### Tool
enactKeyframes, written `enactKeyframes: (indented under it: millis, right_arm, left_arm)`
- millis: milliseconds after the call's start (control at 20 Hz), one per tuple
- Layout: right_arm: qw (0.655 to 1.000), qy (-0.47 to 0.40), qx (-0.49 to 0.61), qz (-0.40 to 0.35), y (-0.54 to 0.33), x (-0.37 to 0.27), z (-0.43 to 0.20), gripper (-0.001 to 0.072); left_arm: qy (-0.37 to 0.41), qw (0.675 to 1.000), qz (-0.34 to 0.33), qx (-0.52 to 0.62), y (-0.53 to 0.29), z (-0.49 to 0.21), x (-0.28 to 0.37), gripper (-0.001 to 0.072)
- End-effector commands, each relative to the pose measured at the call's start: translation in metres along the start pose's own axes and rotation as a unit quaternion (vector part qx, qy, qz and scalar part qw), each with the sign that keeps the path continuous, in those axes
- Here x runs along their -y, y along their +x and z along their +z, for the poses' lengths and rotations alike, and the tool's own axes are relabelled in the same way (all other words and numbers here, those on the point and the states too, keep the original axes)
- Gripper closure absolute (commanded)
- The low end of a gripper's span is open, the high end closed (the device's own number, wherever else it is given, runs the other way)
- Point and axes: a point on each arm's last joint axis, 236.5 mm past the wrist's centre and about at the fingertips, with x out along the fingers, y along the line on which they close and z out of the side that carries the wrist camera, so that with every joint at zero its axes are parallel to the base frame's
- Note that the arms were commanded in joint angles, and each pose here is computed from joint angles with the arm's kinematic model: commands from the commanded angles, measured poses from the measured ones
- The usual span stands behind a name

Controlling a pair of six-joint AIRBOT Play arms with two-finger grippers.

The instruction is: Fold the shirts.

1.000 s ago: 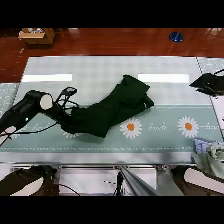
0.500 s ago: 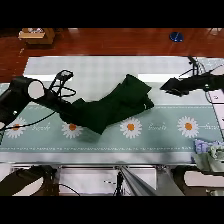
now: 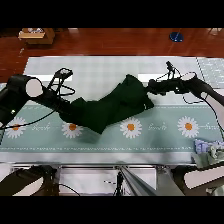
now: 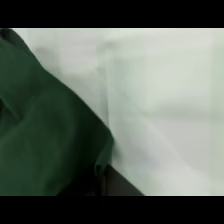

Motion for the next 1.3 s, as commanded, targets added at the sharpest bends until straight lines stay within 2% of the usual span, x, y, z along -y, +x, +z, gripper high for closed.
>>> enactKeyframes:
  millis: [0, 150, 300, 450, 600, 800, 1000, 1250]
  right_arm:
    - [0.999, -0.012, 0.038, 0.022, -0.001, -0.014, 0.023, 0.068]
    - [0.992, -0.092, 0.079, 0.036, -0.06, -0.046, 0.062, 0.068]
    - [0.972, -0.17, 0.159, 0.027, -0.157, -0.088, 0.103, 0.0681]
    - [0.933, -0.241, 0.268, 0.006, -0.272, -0.142, 0.124, 0.0681]
    - [0.881, -0.298, 0.366, -0.02, -0.378, -0.2, 0.114, 0.0682]
    - [0.819, -0.344, 0.457, -0.037, -0.477, -0.264, 0.073, 0.0682]
    - [0.784, -0.346, 0.514, -0.028, -0.541, -0.305, 0.024, 0.0682]
    - [0.767, -0.344, 0.541, -0.037, -0.576, -0.319, -0.032, 0.0682]
  left_arm:
    - [0.001, 1.0, 0.002, 0.011, -0.004, 0.006, -0.001, 0.068]
    - [0.006, 0.997, 0.012, 0.077, -0.041, 0.045, -0.004, 0.068]
    - [0.018, 0.98, 0.047, 0.192, -0.123, 0.101, -0.013, 0.068]
    - [0.027, 0.942, 0.098, 0.319, -0.236, 0.133, -0.024, 0.068]
    - [0.027, 0.897, 0.119, 0.424, -0.337, 0.131, -0.02, 0.068]
    - [0.004, 0.844, 0.106, 0.525, -0.428, 0.099, -0.005, 0.068]
    - [0.022, 0.791, 0.043, 0.61, -0.493, 0.054, 0.035, 0.068]
    - [0.047, 0.771, -0.048, 0.633, -0.519, -0.008, 0.084, 0.0681]
